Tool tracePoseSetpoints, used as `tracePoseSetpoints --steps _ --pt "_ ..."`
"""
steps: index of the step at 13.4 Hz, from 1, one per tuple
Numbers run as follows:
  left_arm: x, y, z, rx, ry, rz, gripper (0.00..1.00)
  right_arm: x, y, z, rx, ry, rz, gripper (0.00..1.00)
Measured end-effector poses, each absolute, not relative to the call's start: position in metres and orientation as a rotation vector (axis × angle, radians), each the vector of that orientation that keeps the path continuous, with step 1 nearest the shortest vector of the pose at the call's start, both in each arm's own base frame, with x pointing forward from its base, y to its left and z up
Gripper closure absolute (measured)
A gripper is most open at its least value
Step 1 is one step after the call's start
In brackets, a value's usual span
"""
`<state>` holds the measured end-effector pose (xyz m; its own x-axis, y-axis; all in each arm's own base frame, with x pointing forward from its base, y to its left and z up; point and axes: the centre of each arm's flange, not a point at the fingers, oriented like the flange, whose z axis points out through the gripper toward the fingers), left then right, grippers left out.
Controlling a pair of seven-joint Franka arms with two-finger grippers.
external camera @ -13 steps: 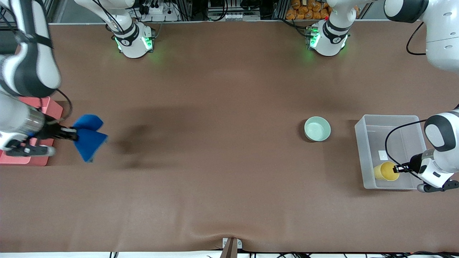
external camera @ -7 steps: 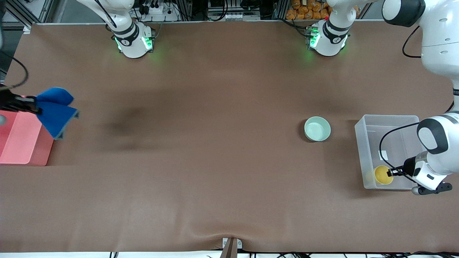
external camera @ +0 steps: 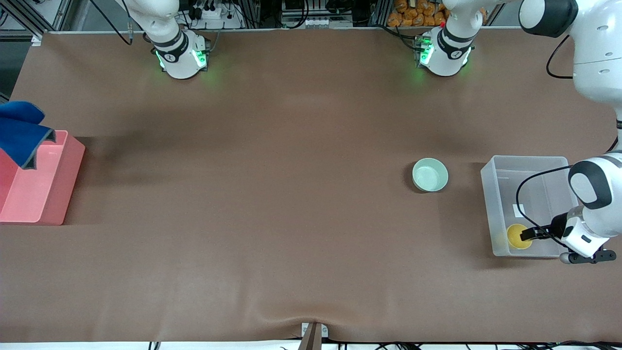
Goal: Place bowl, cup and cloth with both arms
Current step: 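Drop the cloth into the pink tray while the left gripper releases the cup, then move the left gripper to the pale green bowl and grasp its rim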
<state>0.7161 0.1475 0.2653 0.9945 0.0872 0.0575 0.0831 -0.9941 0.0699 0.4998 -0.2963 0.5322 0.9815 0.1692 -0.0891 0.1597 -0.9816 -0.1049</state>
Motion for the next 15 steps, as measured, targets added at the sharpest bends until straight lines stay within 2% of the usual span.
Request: tracePoseSetpoints --steps 1,6,8,12,15 --pt "0.717 0.148 0.274 3.07 0.13 0.103 0.14 0.492 -0.318 0.523 -3.022 -0.256 0.153 0.96" --pt "0.707 0.139 0.351 3.055 0.116 0.063 0.12 0.45 -0.428 0.452 -3.007 -0.335 0.149 0.96" --pt "0.706 0.113 0.372 3.029 0.182 0.05 0.0 0.442 -0.451 0.43 -3.027 -0.333 0.163 0.96" --pt "0.698 0.03 0.368 2.98 0.166 -0.099 0.0 0.458 -0.472 0.393 -3.115 -0.369 0.106 0.96" --pt "0.675 0.001 0.359 2.969 0.107 -0.162 0.0 0.475 -0.476 0.376 -3.173 -0.406 0.022 0.96"
